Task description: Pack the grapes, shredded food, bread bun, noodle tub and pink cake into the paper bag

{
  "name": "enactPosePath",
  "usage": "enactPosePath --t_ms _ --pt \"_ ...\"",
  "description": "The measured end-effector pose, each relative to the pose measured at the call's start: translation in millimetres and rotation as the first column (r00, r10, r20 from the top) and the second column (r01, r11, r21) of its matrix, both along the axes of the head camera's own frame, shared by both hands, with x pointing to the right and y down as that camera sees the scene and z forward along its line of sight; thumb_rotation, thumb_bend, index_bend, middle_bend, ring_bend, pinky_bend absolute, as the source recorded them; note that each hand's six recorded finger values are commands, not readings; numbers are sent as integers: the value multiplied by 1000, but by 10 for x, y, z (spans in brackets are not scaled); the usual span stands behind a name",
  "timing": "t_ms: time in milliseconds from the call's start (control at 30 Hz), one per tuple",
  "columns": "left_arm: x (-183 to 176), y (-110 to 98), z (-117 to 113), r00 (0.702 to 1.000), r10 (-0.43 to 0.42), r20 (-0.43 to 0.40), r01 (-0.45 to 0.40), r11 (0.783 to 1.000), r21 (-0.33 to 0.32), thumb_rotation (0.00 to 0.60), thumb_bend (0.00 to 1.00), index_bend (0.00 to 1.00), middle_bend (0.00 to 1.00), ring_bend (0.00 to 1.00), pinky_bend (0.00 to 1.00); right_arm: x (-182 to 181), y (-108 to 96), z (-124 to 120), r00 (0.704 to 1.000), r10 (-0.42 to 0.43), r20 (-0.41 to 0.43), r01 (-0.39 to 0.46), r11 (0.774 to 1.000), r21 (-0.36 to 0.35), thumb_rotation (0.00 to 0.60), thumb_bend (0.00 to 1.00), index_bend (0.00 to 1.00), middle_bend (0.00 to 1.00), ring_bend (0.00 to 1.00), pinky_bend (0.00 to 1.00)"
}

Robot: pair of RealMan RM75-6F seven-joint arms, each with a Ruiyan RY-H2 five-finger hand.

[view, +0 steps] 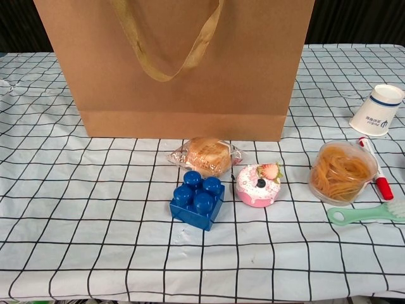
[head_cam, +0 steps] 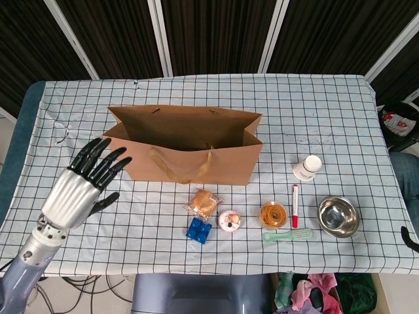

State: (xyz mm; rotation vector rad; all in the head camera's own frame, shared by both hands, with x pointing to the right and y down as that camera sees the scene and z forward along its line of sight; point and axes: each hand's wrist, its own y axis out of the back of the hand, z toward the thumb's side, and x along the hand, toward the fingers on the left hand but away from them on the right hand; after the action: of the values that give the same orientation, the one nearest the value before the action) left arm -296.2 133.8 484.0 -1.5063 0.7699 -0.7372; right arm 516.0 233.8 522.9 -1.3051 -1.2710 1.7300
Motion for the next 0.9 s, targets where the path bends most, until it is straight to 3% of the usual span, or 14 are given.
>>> enactPosePath --t_ms 133,233,400,667,900 --pt "-298 367 368 999 26 30 -23 995 -98 600 74 187 179 58 136 -11 1 15 1000 -3 0 3 1000 -6 600 302 157 115 248 274" --pt "-314 617 616 998 54 25 -48 982 -183 600 74 184 185 71 149 -12 0 14 1000 -4 2 4 1000 -5 600 303 157 115 248 274" --pt "-190 756 888 993 104 63 -82 955 -287 600 74 180 182 71 165 -1 -1 1 1000 0 3 0 1000 0 600 303 157 115 248 274" --pt "287 723 1365 984 150 99 -96 905 -414 600 79 171 181 72 170 9 2 -5 1000 3 10 -3 1000 0 600 303 157 115 248 274" --pt "895 557 1636 985 161 68 -116 893 -435 600 95 182 184 71 171 13 1 -6 1000 3 9 -3 1000 -2 600 303 157 115 249 274"
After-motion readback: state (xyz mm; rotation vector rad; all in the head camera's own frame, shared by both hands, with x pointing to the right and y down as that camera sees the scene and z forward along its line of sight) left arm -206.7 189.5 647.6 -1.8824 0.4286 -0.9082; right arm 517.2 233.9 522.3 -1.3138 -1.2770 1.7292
